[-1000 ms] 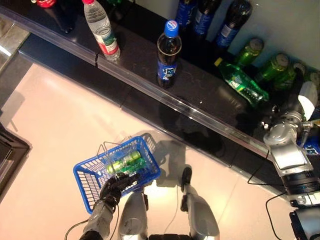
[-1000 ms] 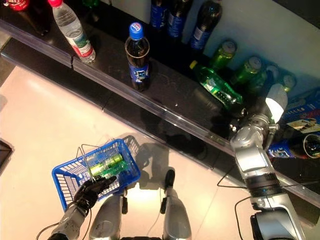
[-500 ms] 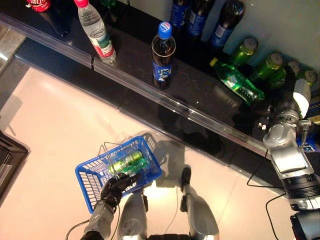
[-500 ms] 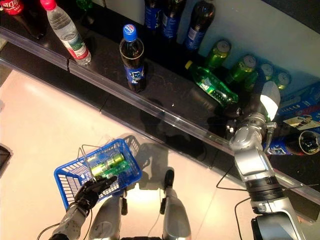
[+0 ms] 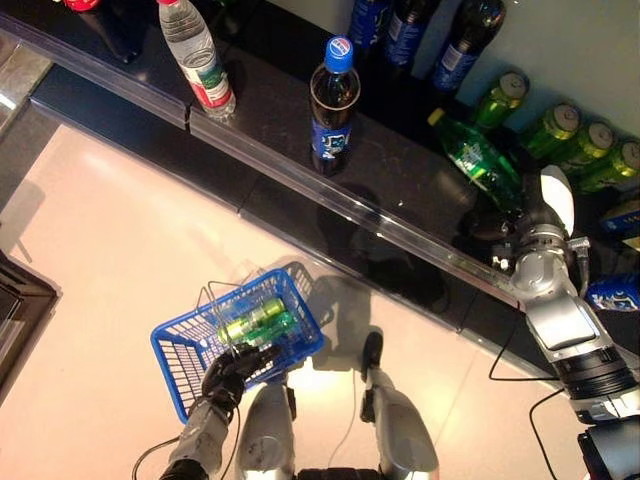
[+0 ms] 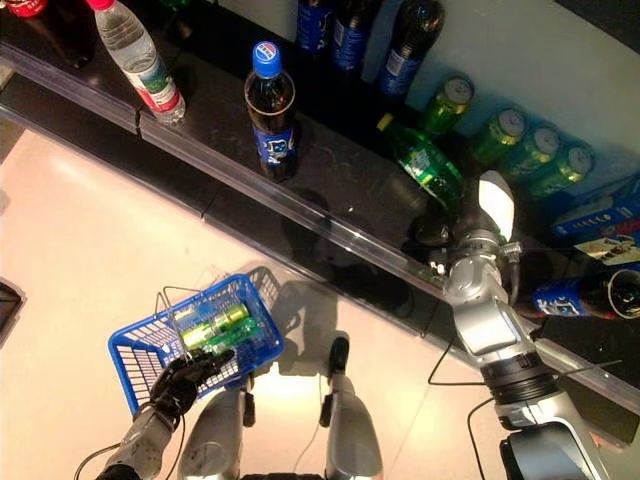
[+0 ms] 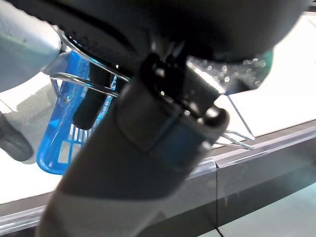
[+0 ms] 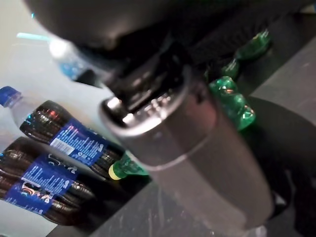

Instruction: Pick up the drink and place into the basket.

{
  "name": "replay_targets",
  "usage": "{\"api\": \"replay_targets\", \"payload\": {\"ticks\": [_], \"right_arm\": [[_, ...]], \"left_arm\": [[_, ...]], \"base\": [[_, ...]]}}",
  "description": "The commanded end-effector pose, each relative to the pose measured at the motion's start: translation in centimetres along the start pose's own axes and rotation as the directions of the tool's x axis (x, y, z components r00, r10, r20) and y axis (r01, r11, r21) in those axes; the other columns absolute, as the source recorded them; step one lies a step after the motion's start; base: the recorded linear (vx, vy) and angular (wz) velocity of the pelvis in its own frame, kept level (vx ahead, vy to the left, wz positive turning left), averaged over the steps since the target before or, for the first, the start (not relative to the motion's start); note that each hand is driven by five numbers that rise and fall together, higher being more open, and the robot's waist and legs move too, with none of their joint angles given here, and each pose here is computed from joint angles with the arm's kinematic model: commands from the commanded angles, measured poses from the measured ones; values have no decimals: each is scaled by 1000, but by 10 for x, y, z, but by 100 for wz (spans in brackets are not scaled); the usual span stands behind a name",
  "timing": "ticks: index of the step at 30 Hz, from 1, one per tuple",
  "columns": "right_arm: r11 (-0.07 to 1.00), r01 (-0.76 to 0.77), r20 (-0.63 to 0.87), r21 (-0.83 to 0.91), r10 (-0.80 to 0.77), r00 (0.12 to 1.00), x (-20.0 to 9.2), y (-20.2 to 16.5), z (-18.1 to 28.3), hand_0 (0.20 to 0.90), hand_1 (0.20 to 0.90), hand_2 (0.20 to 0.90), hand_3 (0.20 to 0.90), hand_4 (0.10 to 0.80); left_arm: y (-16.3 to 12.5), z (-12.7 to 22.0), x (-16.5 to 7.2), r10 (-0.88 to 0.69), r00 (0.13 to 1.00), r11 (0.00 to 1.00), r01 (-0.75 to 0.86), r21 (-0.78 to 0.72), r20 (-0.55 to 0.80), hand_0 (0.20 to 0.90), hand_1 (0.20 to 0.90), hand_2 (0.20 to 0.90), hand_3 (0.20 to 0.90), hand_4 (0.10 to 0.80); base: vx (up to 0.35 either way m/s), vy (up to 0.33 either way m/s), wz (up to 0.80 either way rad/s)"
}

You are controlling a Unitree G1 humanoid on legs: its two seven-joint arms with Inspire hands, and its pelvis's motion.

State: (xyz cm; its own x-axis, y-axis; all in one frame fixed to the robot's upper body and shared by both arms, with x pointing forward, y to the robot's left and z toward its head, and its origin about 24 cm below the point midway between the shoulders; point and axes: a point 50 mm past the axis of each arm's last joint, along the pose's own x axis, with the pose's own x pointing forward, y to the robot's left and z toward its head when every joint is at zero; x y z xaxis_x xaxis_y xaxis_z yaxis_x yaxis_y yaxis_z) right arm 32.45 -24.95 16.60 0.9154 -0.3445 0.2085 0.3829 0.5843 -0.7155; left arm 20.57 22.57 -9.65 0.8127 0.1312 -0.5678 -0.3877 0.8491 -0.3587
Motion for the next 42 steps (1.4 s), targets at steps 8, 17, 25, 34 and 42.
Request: {"api": "replay_targets", "payload": {"ticks": [8, 17, 25, 34, 42], "right_arm": [[981, 191, 124, -27, -186, 975, 24, -35, 40, 900, 900, 900, 900, 800], [970, 243, 86, -23, -240, 967, 41, -52, 50, 900, 900, 900, 900, 800], [975, 220, 93, -14, -218, 971, 48, -61, 64, 900, 900, 900, 900, 800], [986, 160, 28, 36, -161, 987, 58, -63, 74, 900, 900, 900, 900, 800], [999, 36, -143, 17, -33, 989, 67, -41, 46, 300, 300, 300, 200, 100]], "left_arm": [[-9, 44, -3, -102, 966, 995, 97, 32, 239, 300, 300, 300, 200, 100], [-11, 46, -2, -122, 966, 992, 115, 43, 230, 300, 300, 300, 200, 100], [-15, 49, -1, -140, 966, 989, 127, 71, 219, 300, 300, 300, 200, 100], [-16, 51, -1, -154, 966, 986, 138, 91, 208, 300, 300, 300, 200, 100], [-21, 56, 1, -165, 964, 984, 146, 104, 207, 300, 300, 300, 200, 100]], "base": [[-2, -1, 0], [0, 1, 6], [0, 0, 0], [16, -1, 2], [9, 2, 6]]}}
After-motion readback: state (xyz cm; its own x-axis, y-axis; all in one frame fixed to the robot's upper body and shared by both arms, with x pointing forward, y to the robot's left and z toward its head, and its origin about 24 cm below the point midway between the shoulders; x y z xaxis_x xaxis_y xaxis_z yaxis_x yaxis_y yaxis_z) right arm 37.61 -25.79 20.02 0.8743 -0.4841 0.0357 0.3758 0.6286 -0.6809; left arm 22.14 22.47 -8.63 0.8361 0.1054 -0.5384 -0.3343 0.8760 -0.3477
